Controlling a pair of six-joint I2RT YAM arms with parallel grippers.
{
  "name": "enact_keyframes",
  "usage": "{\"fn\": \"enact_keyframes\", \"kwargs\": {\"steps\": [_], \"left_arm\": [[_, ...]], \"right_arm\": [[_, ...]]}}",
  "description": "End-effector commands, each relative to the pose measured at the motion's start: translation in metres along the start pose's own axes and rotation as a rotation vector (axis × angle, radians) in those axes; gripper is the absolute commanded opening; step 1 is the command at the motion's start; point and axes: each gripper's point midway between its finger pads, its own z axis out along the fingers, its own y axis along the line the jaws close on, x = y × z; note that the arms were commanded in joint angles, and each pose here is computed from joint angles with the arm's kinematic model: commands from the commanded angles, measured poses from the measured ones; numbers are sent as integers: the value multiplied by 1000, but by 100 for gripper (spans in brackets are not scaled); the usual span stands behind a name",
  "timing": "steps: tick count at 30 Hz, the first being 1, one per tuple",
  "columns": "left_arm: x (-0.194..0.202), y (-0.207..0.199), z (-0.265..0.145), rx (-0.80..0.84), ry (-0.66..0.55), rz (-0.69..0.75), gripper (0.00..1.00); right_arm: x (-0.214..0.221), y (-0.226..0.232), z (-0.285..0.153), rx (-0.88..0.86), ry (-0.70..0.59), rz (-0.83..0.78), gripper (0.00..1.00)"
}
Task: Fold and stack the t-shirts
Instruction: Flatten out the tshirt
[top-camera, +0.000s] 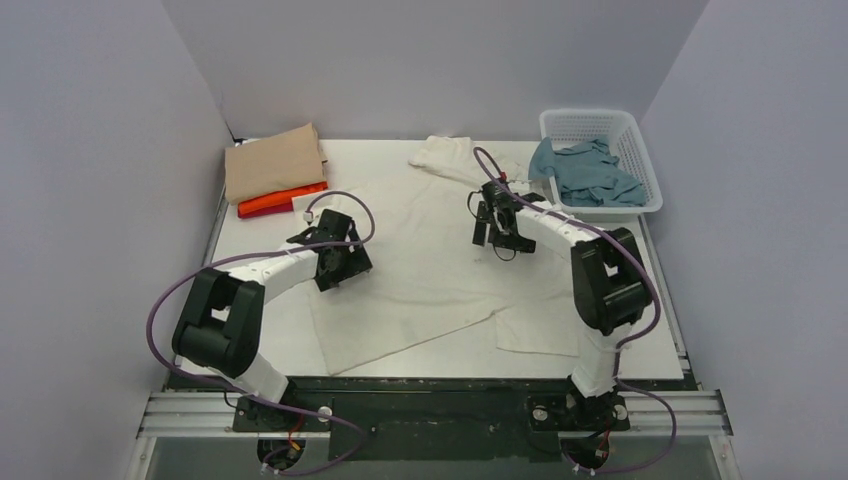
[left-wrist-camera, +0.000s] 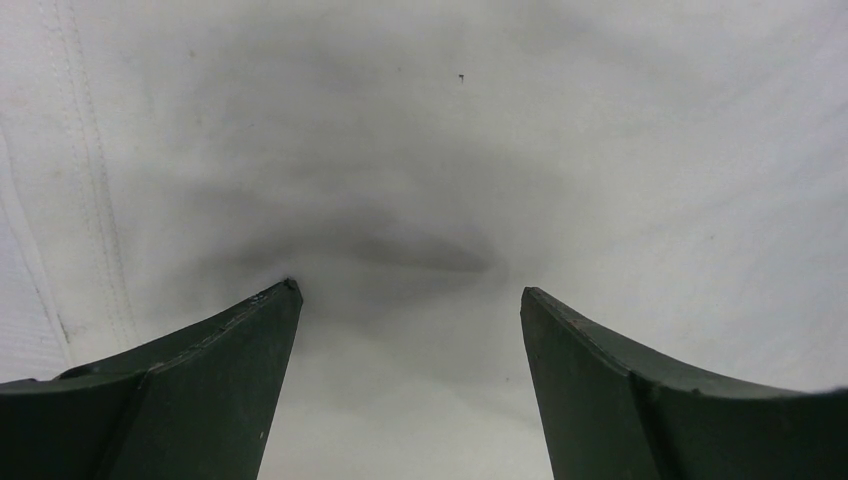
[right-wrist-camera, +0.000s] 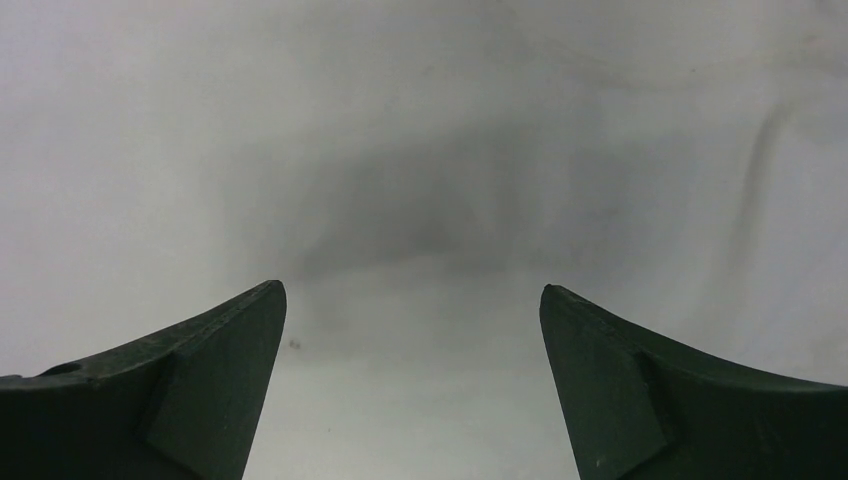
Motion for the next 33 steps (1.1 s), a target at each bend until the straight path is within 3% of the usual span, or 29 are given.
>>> {"fn": "enact_keyframes", "kwargs": {"steps": [1, 7, 14, 17, 20, 23, 27, 33], "left_arm": [[13, 12, 2, -16, 39, 4, 92], [13, 31, -4, -73, 25, -17, 92], [-1, 70, -21, -180, -26, -137, 92], [-15, 85, -28, -226, -58, -177, 92], [-35, 87, -33, -224, -94, -190, 92], [-55, 74, -36, -186, -117, -175, 92], [-88, 47, -41, -114, -162, -141, 92], [-137, 16, -30, -57, -239, -82, 92]], "right_arm": [[6, -7, 20, 61, 67, 4, 92], [84, -27, 13, 27, 196, 43, 90], [190, -29, -40, -67, 291, 7, 88], [221, -15, -70, -134, 295, -66, 88], [226, 20, -103, -299, 303, -138, 89], [193, 49, -127, -389, 238, -208, 89], [98, 53, -133, -318, 53, -208, 90], [-43, 37, -80, -113, -137, -78, 91]]}}
